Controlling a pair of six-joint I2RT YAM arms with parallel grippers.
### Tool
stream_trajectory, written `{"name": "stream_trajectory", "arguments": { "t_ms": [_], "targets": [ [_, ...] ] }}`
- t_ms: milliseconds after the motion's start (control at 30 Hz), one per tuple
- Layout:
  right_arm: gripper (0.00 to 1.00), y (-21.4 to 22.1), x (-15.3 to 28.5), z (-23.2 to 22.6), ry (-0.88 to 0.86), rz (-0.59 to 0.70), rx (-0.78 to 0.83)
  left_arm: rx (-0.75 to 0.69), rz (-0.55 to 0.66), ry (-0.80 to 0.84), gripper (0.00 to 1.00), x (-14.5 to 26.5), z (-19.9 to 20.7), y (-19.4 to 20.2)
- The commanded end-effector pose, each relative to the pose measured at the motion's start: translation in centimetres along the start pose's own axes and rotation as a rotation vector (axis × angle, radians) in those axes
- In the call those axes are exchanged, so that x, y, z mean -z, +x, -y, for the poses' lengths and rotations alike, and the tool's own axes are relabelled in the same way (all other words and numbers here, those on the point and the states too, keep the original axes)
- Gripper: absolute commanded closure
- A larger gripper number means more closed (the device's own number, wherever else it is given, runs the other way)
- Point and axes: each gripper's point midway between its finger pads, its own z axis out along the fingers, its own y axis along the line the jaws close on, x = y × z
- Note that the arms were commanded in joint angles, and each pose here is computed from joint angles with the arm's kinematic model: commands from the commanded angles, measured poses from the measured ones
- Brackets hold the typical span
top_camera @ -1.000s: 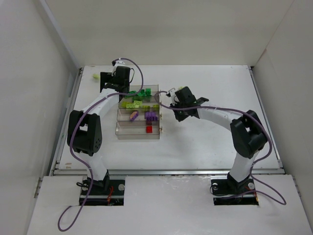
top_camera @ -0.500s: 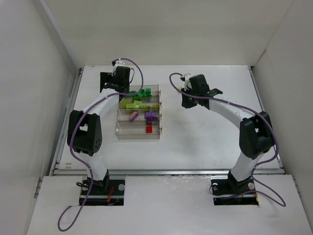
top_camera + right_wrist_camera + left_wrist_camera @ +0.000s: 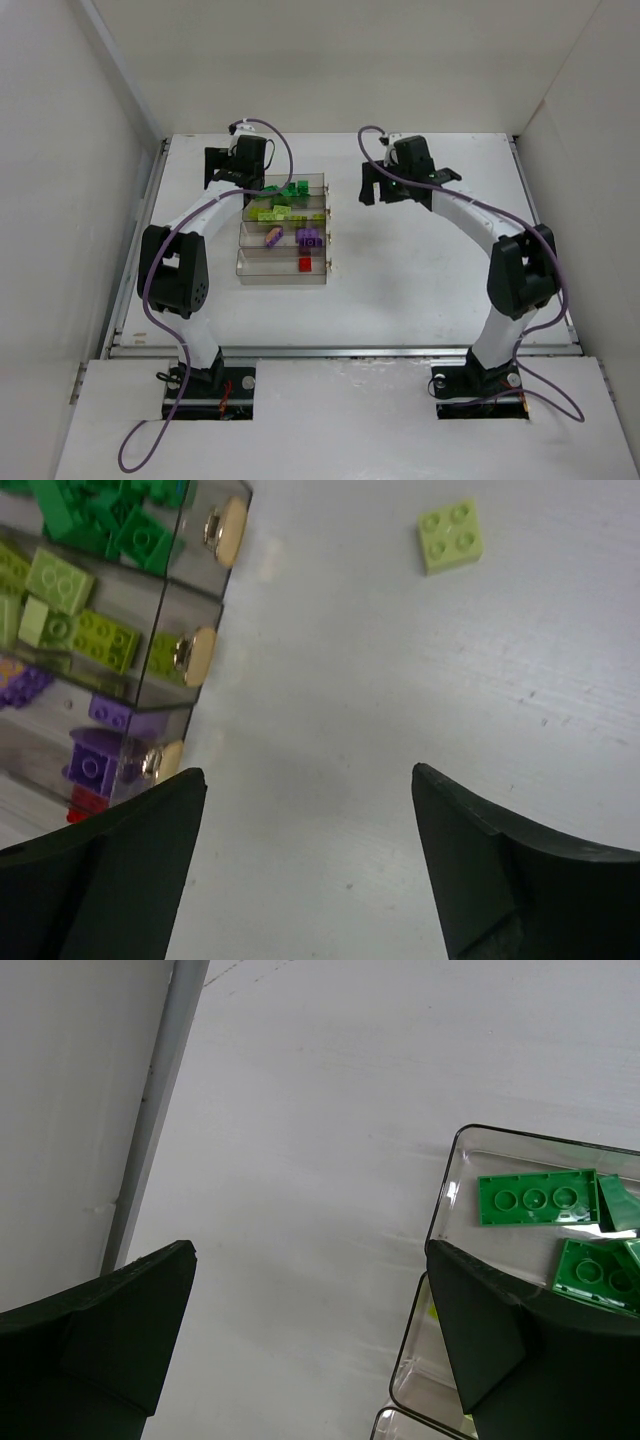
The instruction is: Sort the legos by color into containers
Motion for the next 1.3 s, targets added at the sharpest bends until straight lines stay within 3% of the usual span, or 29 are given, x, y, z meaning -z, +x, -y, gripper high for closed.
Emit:
{"name": "stream_trajectory", "arguments": {
  "t_ms": [0,33,100,133,200,233,367,567,1033,1133,1267],
  "targets": [
    [0.10,-4.7,-0.9,0.8,0.040,0.106,-0.080,0.034,0.049,-0.007,0.00,1.1,-0.8,-1.5],
    [0.02,-5.0,-1.4,1.1,0.057,0.100,-0.082,0.034,0.049,-0.007,0.00,1.1,-0.8,-1.5],
    [0.00,-7.3,-2.2,1.8,0.108,0.120,-0.083,0.034,0.049,-0.007,0.00,1.1,-0.8,-1.5],
    [0.00,-5.1,-4.5,2.9,0.148,0.030,-0.092,0.034,0.049,-0.007,0.00,1.1,-0.8,-1.5],
    [0.00,-7.1,-5.4,3.7,0.199,0.040,-0.092,0.019,0.042,-0.008,0.00,1.0,-0.8,-1.1],
    [0.00,-4.8,-7.5,4.7,0.236,-0.044,-0.095,0.019,0.041,-0.008,0.00,1.0,-0.8,-1.1],
    [0.00,-5.2,-10.3,6.5,0.317,-0.055,-0.092,0.019,0.042,-0.017,0.00,0.9,-0.9,-0.9],
    [0.00,-5.7,-12.3,8.0,0.389,-0.041,-0.096,0.025,0.049,-0.017,0.00,1.0,-0.9,-1.3],
    [0.00,-0.8,-16.0,10.1,0.439,-0.175,-0.036,-0.011,0.063,-0.004,0.00,1.8,0.3,-1.3],
    [0.10,-1.4,-15.9,10.3,0.447,-0.157,-0.025,-0.031,0.060,0.002,0.00,1.8,0.8,-1.0],
    [0.40,-0.1,-16.2,9.6,0.422,-0.199,-0.007,-0.033,0.067,-0.018,0.00,1.8,0.5,-1.2]
  ]
}}
